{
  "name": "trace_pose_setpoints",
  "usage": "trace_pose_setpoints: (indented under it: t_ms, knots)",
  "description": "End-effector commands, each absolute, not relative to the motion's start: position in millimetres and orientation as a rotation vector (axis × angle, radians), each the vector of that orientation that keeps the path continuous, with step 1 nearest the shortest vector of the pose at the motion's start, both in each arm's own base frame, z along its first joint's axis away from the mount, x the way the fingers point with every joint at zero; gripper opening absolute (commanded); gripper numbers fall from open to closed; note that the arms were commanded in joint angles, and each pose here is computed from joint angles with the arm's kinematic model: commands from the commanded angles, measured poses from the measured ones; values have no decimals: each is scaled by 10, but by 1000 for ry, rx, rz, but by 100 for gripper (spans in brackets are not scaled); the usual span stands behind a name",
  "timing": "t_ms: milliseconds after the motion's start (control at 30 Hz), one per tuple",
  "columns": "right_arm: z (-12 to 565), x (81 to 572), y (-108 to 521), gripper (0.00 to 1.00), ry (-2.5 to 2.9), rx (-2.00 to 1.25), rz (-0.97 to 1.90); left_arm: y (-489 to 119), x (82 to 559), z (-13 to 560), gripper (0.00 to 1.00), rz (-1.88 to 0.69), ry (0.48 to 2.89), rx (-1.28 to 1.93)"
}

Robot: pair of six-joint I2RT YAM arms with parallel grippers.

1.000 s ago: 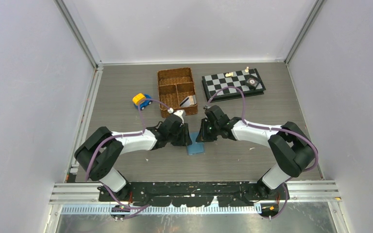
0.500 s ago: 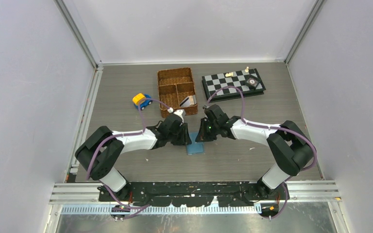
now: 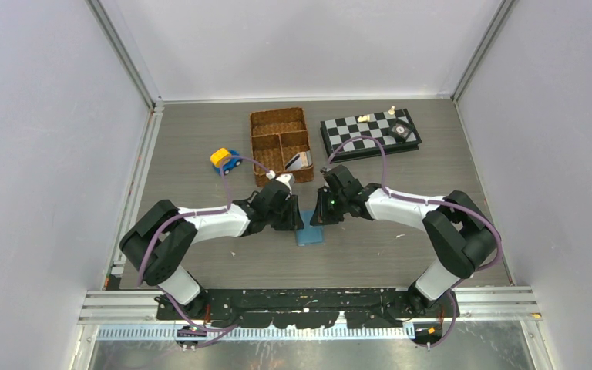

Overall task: Put the credit cards into the card holder
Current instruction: Close the card holder at the center of the board.

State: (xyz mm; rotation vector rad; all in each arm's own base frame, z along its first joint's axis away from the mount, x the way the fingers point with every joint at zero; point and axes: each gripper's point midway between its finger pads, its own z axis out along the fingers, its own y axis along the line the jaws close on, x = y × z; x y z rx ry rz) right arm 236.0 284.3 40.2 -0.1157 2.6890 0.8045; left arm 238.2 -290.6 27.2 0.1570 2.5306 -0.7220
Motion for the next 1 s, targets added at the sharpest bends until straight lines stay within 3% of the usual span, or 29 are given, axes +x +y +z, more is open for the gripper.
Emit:
trace_pose_setpoints:
  t_ms: [0,967]
  knots:
    - [342,2202,2935,0,2742,-200,837,-2808,2354,63,31,-632,2587,158]
    - [299,2139,2861,0,2773,-199,762,-2786,2348,74,31,-628,2582,152]
